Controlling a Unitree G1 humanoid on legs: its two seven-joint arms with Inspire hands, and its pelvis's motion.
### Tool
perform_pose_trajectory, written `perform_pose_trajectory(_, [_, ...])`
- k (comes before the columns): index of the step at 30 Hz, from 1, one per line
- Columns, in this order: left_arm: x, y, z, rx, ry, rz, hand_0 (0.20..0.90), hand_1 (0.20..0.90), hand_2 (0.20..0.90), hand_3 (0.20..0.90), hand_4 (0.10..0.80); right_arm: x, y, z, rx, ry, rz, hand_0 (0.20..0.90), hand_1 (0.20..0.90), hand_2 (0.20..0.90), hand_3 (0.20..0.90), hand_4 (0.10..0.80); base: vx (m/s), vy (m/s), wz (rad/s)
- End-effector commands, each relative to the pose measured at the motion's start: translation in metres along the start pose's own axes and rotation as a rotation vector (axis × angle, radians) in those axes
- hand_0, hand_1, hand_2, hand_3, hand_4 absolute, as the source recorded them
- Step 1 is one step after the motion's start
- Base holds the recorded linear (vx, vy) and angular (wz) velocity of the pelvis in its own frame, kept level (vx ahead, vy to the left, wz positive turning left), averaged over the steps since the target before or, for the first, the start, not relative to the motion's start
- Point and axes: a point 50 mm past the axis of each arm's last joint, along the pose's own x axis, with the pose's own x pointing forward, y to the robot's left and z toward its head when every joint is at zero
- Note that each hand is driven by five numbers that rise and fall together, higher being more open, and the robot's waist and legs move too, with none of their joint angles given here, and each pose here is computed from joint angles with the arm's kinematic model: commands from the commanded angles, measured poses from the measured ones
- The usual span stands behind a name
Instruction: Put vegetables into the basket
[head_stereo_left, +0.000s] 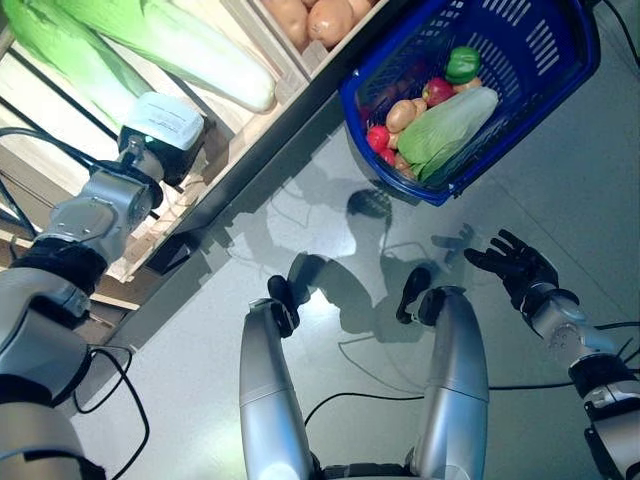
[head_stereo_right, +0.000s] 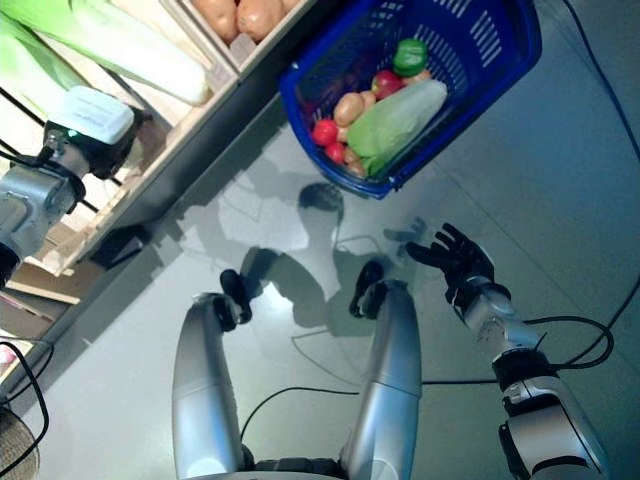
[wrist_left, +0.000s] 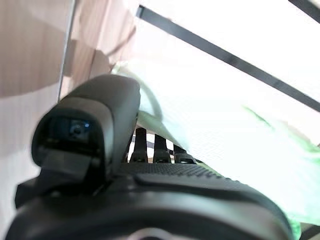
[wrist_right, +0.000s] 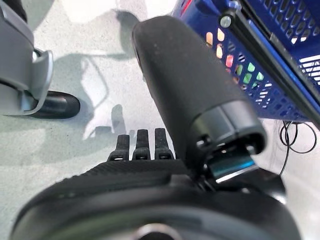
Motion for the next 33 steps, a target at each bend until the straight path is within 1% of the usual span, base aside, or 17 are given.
perform_pose_trajectory(1, [-0.045, -0.056, -0.093, 0.104, 0.411, -0.374, 0.900, 0.900, 0.900, 0.900, 0.800, -0.008, -0.028, 0.018, 0.018, -0.075, -0.024, 0.900, 0.900, 0.900, 0.900, 0.800, 0.032, -0.014, 0.01])
perform_pose_trajectory(5, [-0.049, -0.061, -0.096, 0.141, 0.425, -0.397, 0.900, 0.900, 0.900, 0.900, 0.800, -0.009, -0.032, 0.022, 0.012, -0.097, -0.041, 0.900, 0.900, 0.900, 0.900, 0.800, 0.000, 0.000, 0.00])
perform_pose_trajectory(6, [-0.052, -0.064, -0.098, 0.160, 0.445, -0.404, 0.641, 0.641, 0.641, 0.641, 0.627, -0.009, -0.034, 0.024, 0.022, -0.110, -0.049, 0.900, 0.900, 0.900, 0.900, 0.800, 0.000, 0.000, 0.00])
perform_pose_trajectory(7, [-0.053, -0.064, -0.099, 0.165, 0.449, -0.392, 0.300, 0.300, 0.300, 0.300, 0.400, -0.010, -0.035, 0.026, 0.029, -0.118, -0.052, 0.900, 0.900, 0.900, 0.900, 0.800, 0.000, 0.000, 0.00])
perform_pose_trajectory(11, [-0.055, -0.063, -0.102, 0.213, 0.441, -0.311, 0.300, 0.300, 0.300, 0.300, 0.400, -0.011, -0.038, 0.029, 0.066, -0.140, -0.067, 0.900, 0.900, 0.900, 0.900, 0.800, -0.002, -0.006, -0.01])
perform_pose_trajectory(12, [-0.055, -0.059, -0.103, 0.241, 0.426, -0.255, 0.300, 0.300, 0.300, 0.300, 0.400, -0.012, -0.040, 0.028, 0.081, -0.144, -0.075, 0.900, 0.900, 0.900, 0.900, 0.800, -0.005, -0.020, -0.07])
perform_pose_trajectory(14, [-0.054, -0.054, -0.103, 0.268, 0.416, -0.207, 0.300, 0.300, 0.300, 0.300, 0.400, -0.012, -0.043, 0.029, 0.100, -0.152, -0.075, 0.900, 0.900, 0.900, 0.900, 0.800, -0.003, -0.013, -0.03])
perform_pose_trajectory(22, [-0.055, -0.052, -0.105, 0.311, 0.372, -0.160, 0.300, 0.300, 0.300, 0.300, 0.400, -0.012, -0.043, 0.035, 0.129, -0.187, -0.080, 0.900, 0.900, 0.900, 0.900, 0.800, -0.002, -0.002, 0.01])
perform_pose_trajectory(27, [-0.053, -0.049, -0.099, 0.328, 0.321, -0.100, 0.300, 0.300, 0.300, 0.300, 0.400, -0.011, -0.039, 0.029, 0.139, -0.171, -0.059, 0.900, 0.900, 0.900, 0.900, 0.800, -0.004, -0.012, 0.01])
perform_pose_trajectory(33, [-0.055, -0.051, -0.096, 0.301, 0.278, -0.023, 0.300, 0.300, 0.300, 0.300, 0.400, -0.010, -0.032, 0.019, 0.138, -0.149, -0.040, 0.900, 0.900, 0.900, 0.900, 0.800, 0.000, 0.000, 0.00])
